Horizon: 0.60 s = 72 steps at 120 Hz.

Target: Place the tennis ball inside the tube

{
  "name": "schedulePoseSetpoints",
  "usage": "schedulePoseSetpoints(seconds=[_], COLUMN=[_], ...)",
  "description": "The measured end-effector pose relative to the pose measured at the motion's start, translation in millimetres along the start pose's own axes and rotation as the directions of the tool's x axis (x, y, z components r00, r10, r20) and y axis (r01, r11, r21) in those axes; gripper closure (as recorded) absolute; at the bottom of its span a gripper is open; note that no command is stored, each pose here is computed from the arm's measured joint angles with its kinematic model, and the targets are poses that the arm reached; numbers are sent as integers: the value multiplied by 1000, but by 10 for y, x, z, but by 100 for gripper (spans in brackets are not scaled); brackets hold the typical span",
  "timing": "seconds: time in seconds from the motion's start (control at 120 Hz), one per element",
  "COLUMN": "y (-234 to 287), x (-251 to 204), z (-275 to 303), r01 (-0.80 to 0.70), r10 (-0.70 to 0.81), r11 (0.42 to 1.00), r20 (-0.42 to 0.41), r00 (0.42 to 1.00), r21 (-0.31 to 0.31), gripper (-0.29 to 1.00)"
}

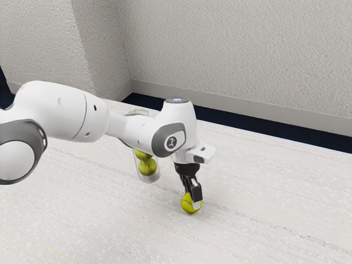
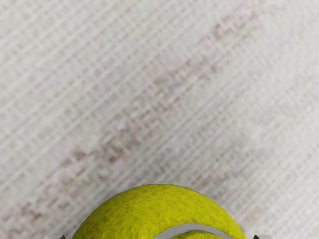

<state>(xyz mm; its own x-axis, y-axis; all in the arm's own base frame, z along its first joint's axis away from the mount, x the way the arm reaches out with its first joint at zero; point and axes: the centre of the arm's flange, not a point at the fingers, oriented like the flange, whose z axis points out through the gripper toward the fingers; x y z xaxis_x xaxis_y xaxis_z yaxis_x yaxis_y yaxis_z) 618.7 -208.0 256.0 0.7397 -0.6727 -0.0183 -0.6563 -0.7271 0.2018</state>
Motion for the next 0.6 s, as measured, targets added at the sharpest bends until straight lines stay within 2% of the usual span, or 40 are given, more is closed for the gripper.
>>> schedulePoseSetpoints(seconds=[0.075, 0.167, 0.35, 0.458, 0.6], y=[-24, -17, -26, -147, -254], x=[-7, 3, -44, -92, -126], z=[81, -10, -850, -1395, -2045], r01=[-1, -6, -3, 25, 36], r10=[1, 6, 11, -5, -3], r11=[1000, 1000, 996, 990, 978], r20=[7, -5, -88, -139, -160], r00=[1000, 1000, 996, 990, 987], r21=[-5, 5, 89, 138, 208], gripper=[24, 32, 43, 45, 46])
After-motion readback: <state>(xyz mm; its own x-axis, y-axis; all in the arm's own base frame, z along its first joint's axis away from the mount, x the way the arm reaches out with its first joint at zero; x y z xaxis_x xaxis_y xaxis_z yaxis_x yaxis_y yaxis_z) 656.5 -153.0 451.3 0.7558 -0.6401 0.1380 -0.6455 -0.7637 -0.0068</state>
